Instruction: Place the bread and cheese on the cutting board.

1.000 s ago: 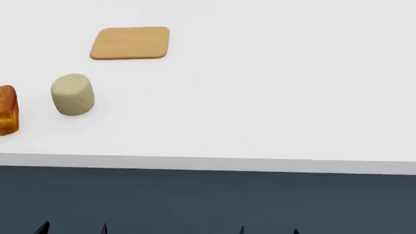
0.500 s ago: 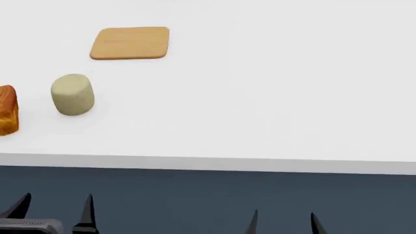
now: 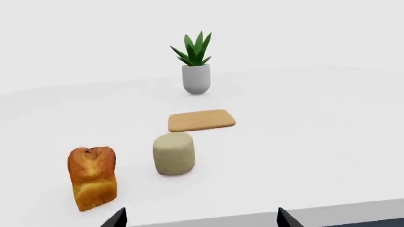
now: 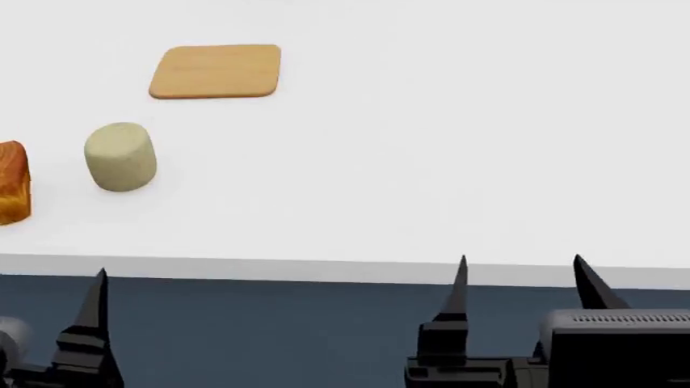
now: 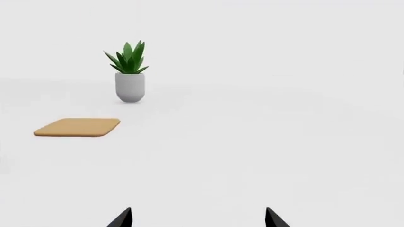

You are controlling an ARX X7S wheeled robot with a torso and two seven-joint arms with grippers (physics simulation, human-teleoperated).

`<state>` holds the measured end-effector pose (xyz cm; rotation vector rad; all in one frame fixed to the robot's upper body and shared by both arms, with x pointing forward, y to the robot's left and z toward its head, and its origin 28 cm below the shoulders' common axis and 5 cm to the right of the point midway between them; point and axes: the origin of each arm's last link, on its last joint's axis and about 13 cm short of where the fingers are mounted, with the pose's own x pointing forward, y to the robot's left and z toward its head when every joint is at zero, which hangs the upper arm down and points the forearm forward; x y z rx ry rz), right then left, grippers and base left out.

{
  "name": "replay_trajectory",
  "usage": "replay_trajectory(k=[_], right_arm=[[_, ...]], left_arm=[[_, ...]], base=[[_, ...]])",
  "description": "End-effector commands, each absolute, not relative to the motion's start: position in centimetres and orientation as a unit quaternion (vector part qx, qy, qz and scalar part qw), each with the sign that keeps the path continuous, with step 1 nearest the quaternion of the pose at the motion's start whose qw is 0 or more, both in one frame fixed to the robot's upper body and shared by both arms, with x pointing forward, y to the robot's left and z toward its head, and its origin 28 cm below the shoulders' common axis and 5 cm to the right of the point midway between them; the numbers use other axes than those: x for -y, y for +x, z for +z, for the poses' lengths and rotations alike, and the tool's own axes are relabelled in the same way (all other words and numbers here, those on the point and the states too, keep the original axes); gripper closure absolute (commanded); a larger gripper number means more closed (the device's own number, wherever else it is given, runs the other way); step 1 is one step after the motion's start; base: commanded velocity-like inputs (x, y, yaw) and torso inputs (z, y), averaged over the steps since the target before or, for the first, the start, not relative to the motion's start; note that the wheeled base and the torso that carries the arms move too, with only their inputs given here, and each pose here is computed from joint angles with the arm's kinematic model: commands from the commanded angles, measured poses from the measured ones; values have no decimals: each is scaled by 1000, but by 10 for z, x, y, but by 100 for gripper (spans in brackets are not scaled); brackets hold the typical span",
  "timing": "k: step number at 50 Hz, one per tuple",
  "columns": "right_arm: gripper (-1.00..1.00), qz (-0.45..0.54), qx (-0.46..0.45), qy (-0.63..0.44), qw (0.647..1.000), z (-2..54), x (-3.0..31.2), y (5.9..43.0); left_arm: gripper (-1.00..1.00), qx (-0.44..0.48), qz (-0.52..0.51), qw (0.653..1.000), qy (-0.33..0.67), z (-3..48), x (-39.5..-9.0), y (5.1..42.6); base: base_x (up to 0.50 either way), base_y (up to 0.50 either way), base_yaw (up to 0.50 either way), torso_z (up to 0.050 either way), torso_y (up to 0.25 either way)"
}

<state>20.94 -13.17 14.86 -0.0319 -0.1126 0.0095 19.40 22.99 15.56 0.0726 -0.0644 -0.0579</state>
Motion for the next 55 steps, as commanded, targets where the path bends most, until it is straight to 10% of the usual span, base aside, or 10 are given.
replay_trajectory(k=[1,28,55], right_arm=[[-100,-17,31,-24,999,165,147,199],[-100,-29,34,-20,999,164,154,195],[-100,-22,45,-26,998,171,152,195]], left_arm=[[-100,36,-12,999,5,175,-249,194],[-100,-17,-4,999,-26,171,-262,190],[-100,-5,7,1000,-14,188,-275,179]], base=[[0,0,0,0,0],[0,0,0,36,105],[238,491,0,0,0]])
